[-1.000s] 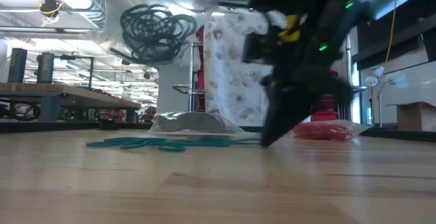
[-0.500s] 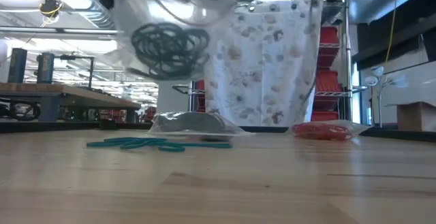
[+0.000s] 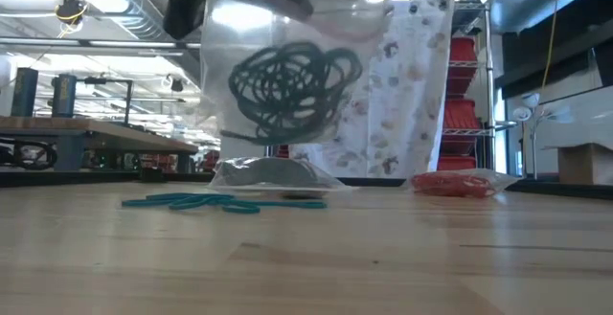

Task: Sort rubber bands
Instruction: Put the blue rubber band into the transparent zip lock bag

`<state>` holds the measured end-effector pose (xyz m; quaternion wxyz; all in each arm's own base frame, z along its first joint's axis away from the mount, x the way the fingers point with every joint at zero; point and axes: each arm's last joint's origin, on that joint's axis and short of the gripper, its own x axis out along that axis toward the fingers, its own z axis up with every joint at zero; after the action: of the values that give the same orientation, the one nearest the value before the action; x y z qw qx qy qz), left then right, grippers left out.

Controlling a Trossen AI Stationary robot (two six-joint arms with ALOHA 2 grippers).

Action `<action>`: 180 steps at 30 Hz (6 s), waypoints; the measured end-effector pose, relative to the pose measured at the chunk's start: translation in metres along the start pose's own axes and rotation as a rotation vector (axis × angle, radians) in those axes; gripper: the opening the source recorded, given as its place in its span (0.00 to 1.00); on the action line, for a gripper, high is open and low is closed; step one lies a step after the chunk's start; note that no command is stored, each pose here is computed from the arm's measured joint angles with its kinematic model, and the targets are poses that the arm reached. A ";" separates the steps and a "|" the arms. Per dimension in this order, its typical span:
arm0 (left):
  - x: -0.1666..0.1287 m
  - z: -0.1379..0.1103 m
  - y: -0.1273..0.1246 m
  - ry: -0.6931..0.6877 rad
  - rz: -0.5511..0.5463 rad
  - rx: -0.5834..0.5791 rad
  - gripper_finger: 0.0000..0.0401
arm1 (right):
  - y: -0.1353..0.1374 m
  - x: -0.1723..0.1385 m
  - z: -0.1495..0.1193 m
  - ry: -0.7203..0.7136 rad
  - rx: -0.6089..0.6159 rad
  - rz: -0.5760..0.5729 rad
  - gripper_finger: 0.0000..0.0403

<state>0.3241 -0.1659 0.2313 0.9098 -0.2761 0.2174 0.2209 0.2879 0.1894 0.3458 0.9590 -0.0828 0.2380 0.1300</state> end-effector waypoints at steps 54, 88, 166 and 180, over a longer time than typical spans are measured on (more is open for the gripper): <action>-0.067 0.055 0.009 0.027 -0.142 0.063 0.00 | 0.008 0.037 -0.045 0.355 -0.040 -0.197 0.41; -0.083 0.063 0.027 0.037 -0.051 0.120 0.00 | -0.107 0.186 -0.196 0.316 0.349 -0.224 0.38; 0.019 0.020 -0.006 -0.065 -0.118 -0.170 0.00 | -0.015 0.058 -0.084 0.084 0.203 -0.207 0.00; 0.020 0.021 -0.005 -0.073 -0.108 -0.145 0.00 | -0.022 0.057 -0.067 0.104 0.295 -0.178 0.39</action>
<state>0.3483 -0.1512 0.2392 0.9053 -0.3444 0.1524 0.1965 0.3137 0.1657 0.2622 0.9548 0.0311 0.2956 0.0037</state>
